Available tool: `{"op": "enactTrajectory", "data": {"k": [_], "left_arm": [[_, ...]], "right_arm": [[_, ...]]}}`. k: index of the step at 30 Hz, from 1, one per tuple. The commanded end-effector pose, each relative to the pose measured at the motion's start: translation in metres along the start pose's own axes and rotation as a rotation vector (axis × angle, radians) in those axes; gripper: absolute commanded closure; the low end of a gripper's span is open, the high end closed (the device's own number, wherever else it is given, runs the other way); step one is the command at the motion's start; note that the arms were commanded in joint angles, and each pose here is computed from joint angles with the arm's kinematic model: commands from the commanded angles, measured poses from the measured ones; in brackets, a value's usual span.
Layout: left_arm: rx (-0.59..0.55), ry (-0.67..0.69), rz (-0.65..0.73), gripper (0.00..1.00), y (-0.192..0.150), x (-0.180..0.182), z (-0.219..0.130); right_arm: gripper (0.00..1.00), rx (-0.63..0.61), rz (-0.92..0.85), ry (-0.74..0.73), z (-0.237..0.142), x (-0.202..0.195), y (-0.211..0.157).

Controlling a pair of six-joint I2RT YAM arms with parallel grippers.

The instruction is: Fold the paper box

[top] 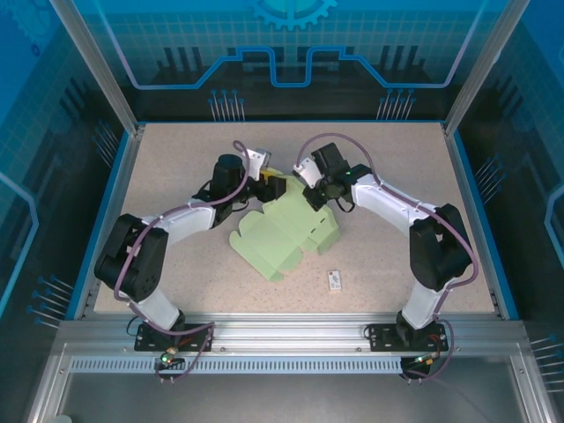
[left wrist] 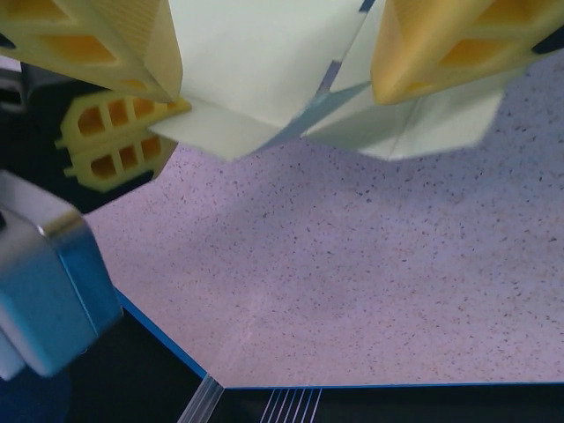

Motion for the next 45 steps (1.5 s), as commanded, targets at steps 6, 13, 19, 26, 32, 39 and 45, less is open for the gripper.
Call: {"op": "enactTrajectory", "data": {"k": [6,13,19,26,32,39,45], "left_arm": [[0.011,-0.111,-0.028,0.42,0.009,-0.008,0.012],[-0.013,-0.211,-0.061,0.50,0.009,-0.022,0.008],[-0.030,-0.279,-0.105,0.51,0.001,-0.031,0.007],[-0.003,-0.284,-0.120,0.50,-0.016,-0.034,0.014],[0.001,-0.217,-0.097,0.47,-0.021,-0.027,0.001],[-0.004,-0.106,-0.038,0.44,-0.012,-0.021,-0.030],[-0.012,0.088,-0.065,0.44,-0.006,-0.001,-0.064]], "right_arm": [[0.97,-0.044,0.005,0.032,-0.013,0.002,0.006],[0.98,-0.056,0.052,0.042,-0.014,0.000,0.011],[0.98,-0.074,0.088,0.102,-0.013,0.005,0.018],[0.99,-0.090,0.108,0.124,-0.011,0.007,0.022],[0.99,-0.078,0.081,0.082,-0.012,-0.001,0.017],[0.99,-0.071,-0.041,0.002,-0.022,-0.010,0.012],[0.99,-0.048,-0.242,-0.150,-0.027,-0.010,0.011]]}}
Point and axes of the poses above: each hand's point on the last joint's axis, 136 mm out from that joint toward the fingers, its own z axis out along the fingers, its own x axis along the line the jaws close on, y = z × x, the point moved 4 cm from there along -z, back along the fingers, and after that the axes turned 9 degrees about z, right-handed, at the moved point
